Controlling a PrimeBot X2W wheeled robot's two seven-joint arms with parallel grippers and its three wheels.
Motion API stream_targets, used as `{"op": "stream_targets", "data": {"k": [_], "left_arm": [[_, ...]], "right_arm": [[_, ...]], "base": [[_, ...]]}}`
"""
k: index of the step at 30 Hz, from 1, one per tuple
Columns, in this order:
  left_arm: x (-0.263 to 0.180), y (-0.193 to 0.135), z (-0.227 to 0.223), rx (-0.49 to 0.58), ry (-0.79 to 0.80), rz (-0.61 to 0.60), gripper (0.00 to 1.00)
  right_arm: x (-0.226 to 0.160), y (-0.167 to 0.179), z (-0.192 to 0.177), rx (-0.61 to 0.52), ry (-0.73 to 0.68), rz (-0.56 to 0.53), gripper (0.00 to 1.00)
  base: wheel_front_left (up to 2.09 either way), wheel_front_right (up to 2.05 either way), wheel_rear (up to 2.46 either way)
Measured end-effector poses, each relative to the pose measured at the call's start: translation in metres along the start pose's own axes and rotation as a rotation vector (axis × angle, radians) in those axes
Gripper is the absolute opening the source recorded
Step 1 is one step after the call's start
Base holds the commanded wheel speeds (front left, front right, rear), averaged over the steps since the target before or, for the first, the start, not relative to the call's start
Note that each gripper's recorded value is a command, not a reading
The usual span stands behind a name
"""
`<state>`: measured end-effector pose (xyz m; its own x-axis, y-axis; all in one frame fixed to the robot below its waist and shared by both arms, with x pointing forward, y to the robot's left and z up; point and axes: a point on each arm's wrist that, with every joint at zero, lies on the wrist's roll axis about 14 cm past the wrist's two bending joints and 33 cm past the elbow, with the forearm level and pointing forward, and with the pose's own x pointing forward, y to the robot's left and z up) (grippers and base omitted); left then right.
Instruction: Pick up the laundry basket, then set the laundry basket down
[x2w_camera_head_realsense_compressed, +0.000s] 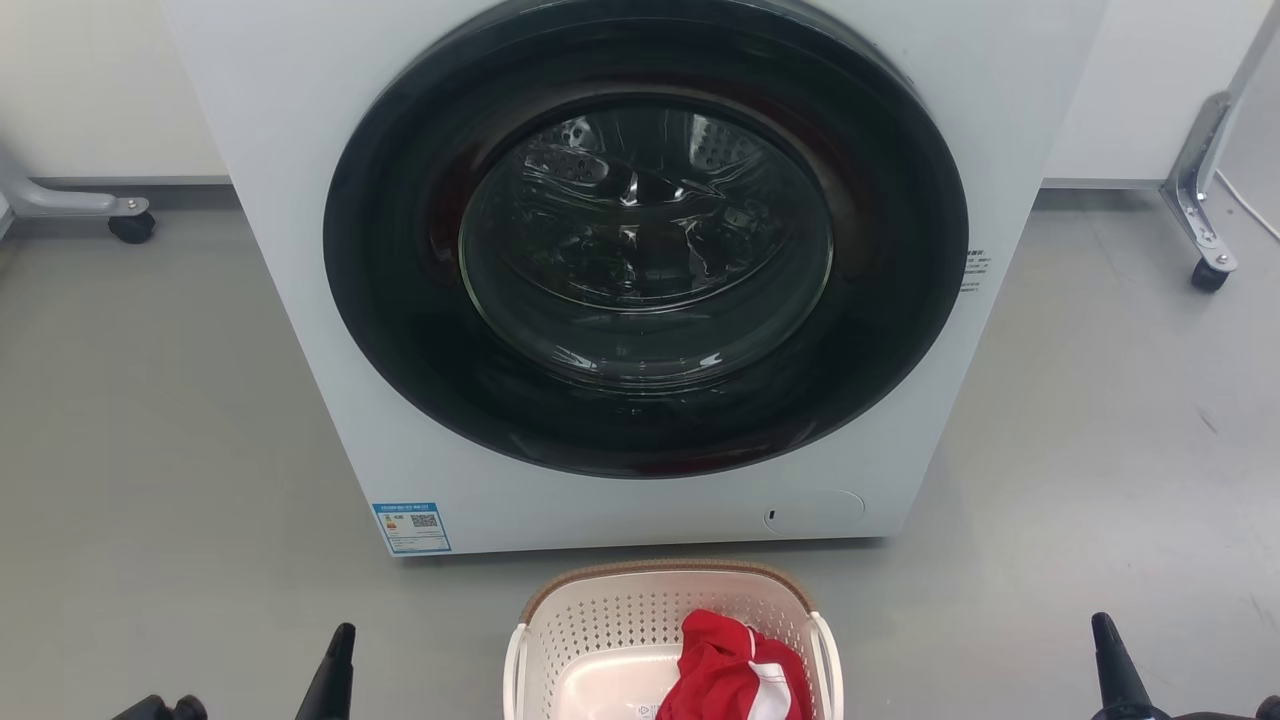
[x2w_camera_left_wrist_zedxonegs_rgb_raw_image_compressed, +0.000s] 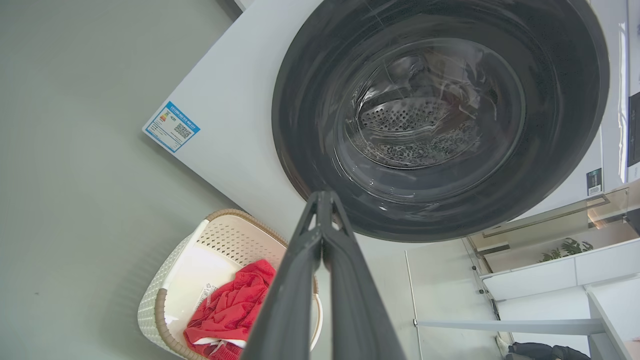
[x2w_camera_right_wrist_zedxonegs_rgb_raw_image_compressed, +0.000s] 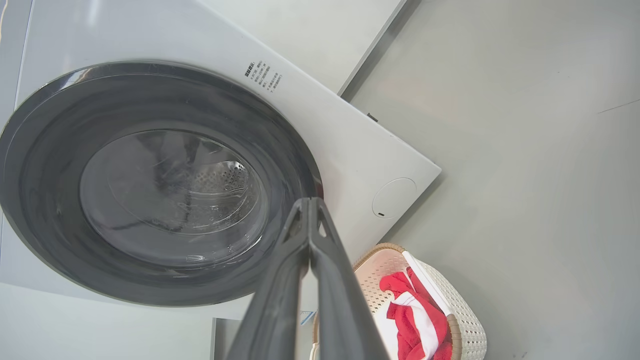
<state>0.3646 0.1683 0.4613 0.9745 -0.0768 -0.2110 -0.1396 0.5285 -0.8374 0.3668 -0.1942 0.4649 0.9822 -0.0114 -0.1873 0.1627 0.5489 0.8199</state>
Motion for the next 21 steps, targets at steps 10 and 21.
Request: {"op": "stream_targets", "data": {"k": [10, 21], "left_arm": [[0.004, -0.002, 0.009, -0.169, -0.021, -0.026, 0.0], [0.005, -0.002, 0.016, -0.323, -0.041, -0.048, 0.0]], "right_arm": [[0.003, 0.001, 0.004, 0.185, -0.004, 0.017, 0.0], [0.006, 0.003, 0.009, 0.352, -0.013, 0.039, 0.0]], "base": [[0.0, 0.0, 0.0], [0.0, 0.0, 0.0]]}}
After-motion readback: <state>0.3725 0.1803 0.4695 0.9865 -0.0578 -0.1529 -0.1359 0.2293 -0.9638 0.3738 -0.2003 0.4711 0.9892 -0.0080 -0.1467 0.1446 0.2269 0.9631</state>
